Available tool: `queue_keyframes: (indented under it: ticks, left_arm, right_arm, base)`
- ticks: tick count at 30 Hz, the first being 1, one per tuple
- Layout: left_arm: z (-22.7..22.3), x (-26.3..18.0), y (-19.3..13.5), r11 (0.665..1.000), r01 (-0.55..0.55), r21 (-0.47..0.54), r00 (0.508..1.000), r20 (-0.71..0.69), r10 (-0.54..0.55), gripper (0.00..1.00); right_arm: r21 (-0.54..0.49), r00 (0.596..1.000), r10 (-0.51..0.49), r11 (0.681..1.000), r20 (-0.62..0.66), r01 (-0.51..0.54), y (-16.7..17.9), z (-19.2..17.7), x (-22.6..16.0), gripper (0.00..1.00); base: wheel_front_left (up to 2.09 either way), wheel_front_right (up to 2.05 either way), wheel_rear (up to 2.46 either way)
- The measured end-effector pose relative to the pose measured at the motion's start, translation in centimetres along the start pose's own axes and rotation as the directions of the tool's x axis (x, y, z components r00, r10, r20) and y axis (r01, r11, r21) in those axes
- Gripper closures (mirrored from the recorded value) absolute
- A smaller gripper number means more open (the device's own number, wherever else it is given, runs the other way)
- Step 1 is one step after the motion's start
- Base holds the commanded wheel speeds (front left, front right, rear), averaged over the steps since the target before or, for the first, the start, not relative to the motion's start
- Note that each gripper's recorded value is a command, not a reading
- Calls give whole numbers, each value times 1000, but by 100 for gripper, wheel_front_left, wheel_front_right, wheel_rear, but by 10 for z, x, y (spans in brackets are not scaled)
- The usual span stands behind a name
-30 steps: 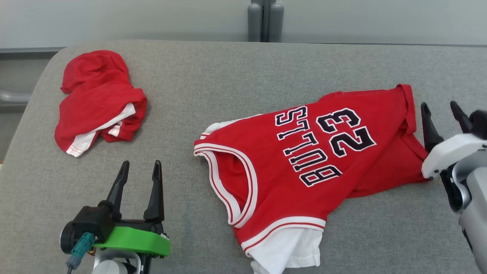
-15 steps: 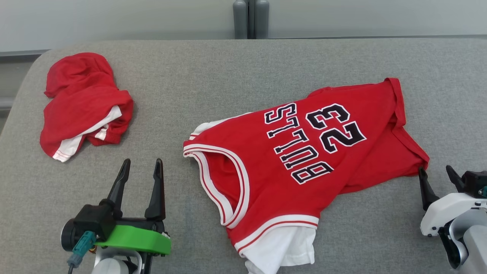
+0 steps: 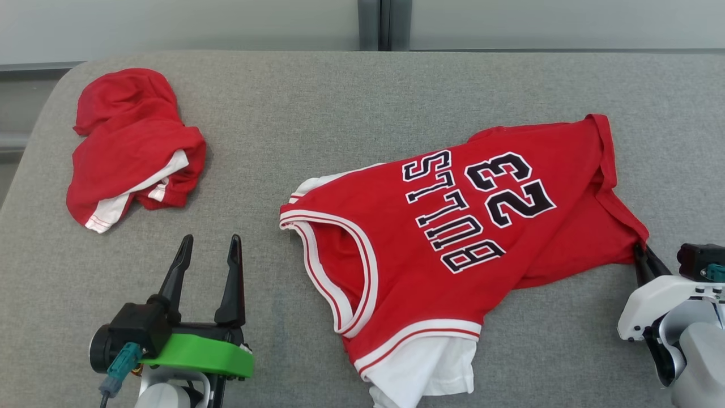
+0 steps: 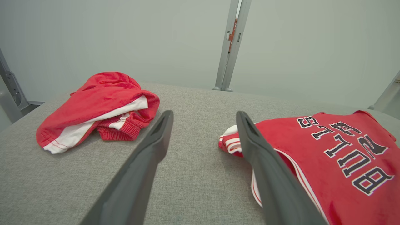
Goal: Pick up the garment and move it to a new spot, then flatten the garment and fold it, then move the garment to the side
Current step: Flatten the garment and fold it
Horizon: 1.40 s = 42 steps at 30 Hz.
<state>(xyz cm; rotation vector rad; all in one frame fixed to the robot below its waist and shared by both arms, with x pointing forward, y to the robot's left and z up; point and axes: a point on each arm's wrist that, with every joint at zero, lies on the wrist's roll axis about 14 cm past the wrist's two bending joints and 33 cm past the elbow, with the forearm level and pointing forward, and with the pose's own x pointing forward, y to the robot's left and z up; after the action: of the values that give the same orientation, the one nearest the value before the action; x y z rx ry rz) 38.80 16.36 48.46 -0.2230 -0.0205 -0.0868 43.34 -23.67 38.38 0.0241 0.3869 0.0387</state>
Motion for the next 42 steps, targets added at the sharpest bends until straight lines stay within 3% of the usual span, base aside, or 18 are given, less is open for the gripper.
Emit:
queue_keyframes:
  ticks: [6, 12, 16, 23, 24, 32, 42]
  left_arm:
    - [5, -4, 0, 1000, -3, 2, 1000, 13, 3, 0]
    - [5, -7, -6, 1000, 15, -2, 1000, 15, -15, 0]
    - [3, -6, -12, 999, 33, -7, 999, 10, -33, 0]
    - [-4, 1, -27, 997, 77, -16, 997, -7, -77, 0]
    - [-5, 2, -28, 997, 81, -16, 997, -10, -81, 0]
    - [-2, 1, -29, 996, 85, -12, 996, -3, -85, 0]
    - [5, -14, -15, 999, 44, 6, 999, 12, -44, 0]
  right_arm:
    - [16, 993, 62, 998, 102, -64, 22, 25, -6, 100]
    - [54, 975, 135, 988, 179, -146, 40, 29, -44, 100]
    - [101, 977, 129, 984, 167, -147, 32, 13, -74, 100]
    - [169, 990, 36, 984, 138, -59, -1, 2, -97, 98]
    - [169, 992, 21, 985, 123, -41, -6, -3, -99, 0]
    - [151, 987, -61, 988, 147, 39, -26, -1, -104, 0]
    - [151, 953, -46, 988, 300, 0, -1, 39, -107, 0]
  base:
    - [0, 0, 0]
    - [0, 0, 0]
    - [0, 0, 0]
    - [0, 0, 0]
    - [0, 0, 0]
    - [0, 0, 0]
    - [0, 0, 0]
